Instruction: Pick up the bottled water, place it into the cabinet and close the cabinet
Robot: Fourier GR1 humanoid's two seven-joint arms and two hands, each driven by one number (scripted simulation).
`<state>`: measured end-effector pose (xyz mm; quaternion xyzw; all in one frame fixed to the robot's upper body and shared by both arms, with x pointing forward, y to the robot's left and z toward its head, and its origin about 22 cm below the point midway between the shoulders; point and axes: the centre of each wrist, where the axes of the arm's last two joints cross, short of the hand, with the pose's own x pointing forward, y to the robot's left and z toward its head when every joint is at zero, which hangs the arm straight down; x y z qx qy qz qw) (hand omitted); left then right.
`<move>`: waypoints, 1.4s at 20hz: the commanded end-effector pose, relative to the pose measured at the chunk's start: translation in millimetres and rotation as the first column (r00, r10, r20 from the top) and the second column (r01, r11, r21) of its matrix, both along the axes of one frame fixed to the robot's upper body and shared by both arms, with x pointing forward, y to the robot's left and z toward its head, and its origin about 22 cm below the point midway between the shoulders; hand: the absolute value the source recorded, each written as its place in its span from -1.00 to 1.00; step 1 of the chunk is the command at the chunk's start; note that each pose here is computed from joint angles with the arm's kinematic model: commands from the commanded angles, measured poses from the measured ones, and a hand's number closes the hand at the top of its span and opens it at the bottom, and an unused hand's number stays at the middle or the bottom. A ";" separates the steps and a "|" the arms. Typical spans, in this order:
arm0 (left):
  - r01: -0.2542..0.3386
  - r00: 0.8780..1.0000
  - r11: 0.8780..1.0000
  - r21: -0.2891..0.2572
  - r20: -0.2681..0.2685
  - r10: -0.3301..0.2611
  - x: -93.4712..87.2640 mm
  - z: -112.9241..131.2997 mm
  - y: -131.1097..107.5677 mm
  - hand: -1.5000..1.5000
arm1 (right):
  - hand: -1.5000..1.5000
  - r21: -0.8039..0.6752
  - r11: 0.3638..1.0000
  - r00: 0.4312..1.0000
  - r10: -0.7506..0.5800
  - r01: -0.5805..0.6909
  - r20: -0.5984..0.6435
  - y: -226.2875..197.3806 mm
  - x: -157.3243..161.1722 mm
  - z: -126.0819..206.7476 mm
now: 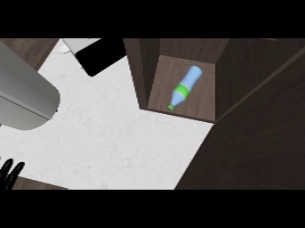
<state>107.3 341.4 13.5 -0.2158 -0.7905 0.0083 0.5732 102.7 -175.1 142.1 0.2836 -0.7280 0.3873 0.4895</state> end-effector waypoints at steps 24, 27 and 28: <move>-0.048 0.999 0.999 -0.013 -0.012 0.047 -4.9 10.3 38.1 -1.00 | 1.00 0.119 0.947 0.893 -0.233 0.298 -0.386 61.2 174.3 -12.2; -0.056 0.998 0.998 0.000 -0.025 0.056 -10.1 5.9 40.3 -1.00 | 1.00 0.094 0.923 0.875 -0.315 0.372 -0.368 73.6 210.2 -5.6; -0.073 0.997 0.997 -0.028 -0.017 0.073 -12.5 3.6 39.5 -1.00 | 1.00 0.100 0.914 0.869 -0.334 0.394 -0.365 81.3 220.6 1.3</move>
